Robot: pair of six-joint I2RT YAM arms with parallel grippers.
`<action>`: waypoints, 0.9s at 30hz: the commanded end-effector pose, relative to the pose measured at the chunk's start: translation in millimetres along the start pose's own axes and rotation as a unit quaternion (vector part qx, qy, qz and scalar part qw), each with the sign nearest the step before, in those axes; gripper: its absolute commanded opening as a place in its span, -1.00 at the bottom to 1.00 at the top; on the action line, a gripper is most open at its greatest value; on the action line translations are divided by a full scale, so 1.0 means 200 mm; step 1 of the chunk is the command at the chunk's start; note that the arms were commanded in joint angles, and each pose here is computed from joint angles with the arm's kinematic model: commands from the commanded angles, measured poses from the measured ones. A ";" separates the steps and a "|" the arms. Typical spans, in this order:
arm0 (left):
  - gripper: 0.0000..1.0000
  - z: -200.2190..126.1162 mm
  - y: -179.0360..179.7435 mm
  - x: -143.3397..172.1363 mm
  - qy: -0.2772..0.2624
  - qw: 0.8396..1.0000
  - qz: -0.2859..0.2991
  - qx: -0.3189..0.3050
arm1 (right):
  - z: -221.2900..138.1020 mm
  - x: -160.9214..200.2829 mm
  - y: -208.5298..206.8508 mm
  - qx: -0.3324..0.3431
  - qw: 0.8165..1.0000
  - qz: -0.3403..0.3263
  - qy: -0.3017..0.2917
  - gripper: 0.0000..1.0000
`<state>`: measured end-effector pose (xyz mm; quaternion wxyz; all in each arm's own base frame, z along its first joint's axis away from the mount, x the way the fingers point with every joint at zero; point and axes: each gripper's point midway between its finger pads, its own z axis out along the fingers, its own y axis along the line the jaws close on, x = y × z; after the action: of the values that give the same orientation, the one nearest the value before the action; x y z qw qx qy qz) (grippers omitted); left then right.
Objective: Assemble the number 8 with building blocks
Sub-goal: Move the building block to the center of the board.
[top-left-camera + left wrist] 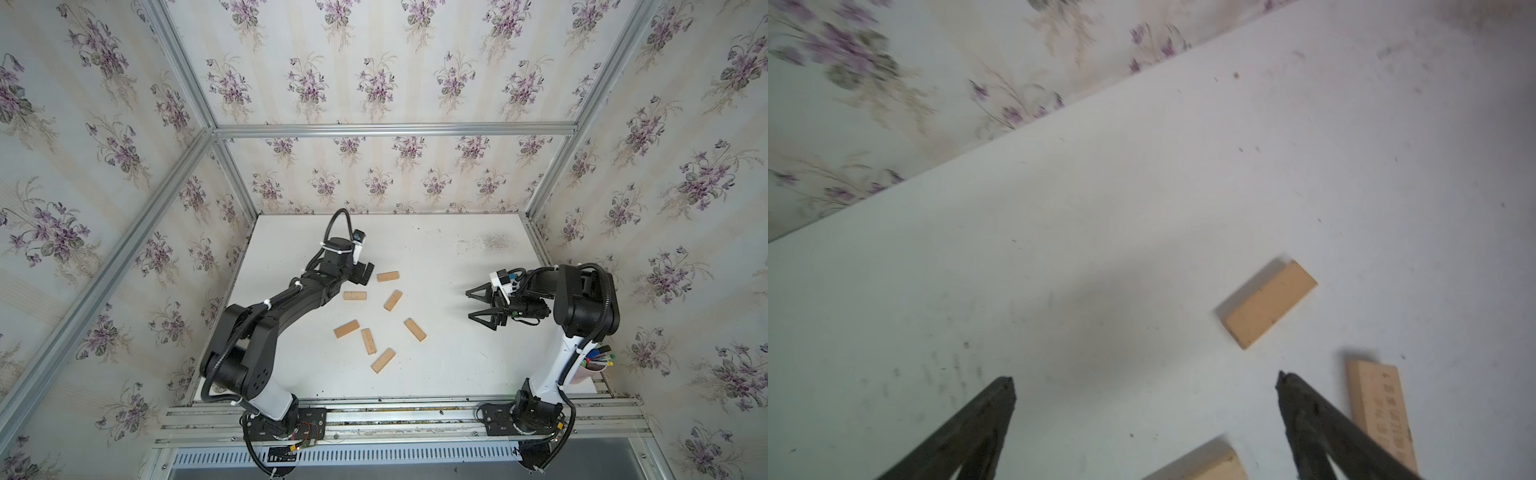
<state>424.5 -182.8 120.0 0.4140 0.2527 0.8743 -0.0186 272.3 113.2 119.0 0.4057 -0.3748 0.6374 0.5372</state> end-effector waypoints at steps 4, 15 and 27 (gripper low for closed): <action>0.96 -0.01 -0.26 0.08 0.101 0.994 0.025 0.022 | 0.00 -0.03 0.00 0.009 0.983 -0.184 -0.015 1.00; 0.72 -0.01 -0.36 0.27 0.208 0.972 -0.079 -0.071 | 0.00 -0.03 0.00 0.010 0.983 -0.185 -0.015 1.00; 0.67 0.18 -0.63 0.41 0.257 0.963 -0.081 -0.014 | 0.00 -0.03 0.00 0.010 0.983 -0.185 -0.015 1.00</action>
<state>353.0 -266.3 21.1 0.1905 0.1824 0.9642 0.0274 272.5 113.0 119.1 0.4063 -0.3745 0.6374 0.5370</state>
